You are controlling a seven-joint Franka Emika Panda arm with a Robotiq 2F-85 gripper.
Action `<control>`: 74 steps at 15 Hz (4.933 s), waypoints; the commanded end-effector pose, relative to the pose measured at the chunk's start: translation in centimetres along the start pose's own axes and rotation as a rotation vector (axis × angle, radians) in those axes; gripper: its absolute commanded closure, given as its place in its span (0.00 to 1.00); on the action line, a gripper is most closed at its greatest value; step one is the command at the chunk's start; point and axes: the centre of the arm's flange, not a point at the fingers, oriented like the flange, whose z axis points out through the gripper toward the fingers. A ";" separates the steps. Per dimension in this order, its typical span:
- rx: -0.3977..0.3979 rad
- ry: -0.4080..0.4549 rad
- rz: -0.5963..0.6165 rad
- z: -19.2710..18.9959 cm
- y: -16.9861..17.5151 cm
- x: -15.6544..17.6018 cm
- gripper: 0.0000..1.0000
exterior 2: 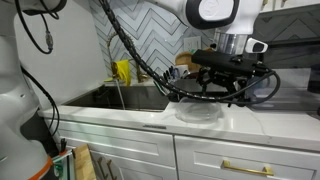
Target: Turn the faucet on then rinse the container under it then close the the faucet
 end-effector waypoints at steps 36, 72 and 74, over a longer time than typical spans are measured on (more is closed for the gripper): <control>0.100 -0.083 -0.185 -8.4 -9.4 -4.0 0.99; 0.060 -0.249 -0.450 -0.5 -43.7 -1.0 0.99; 0.029 -0.263 -0.463 1.3 -45.9 -1.8 0.99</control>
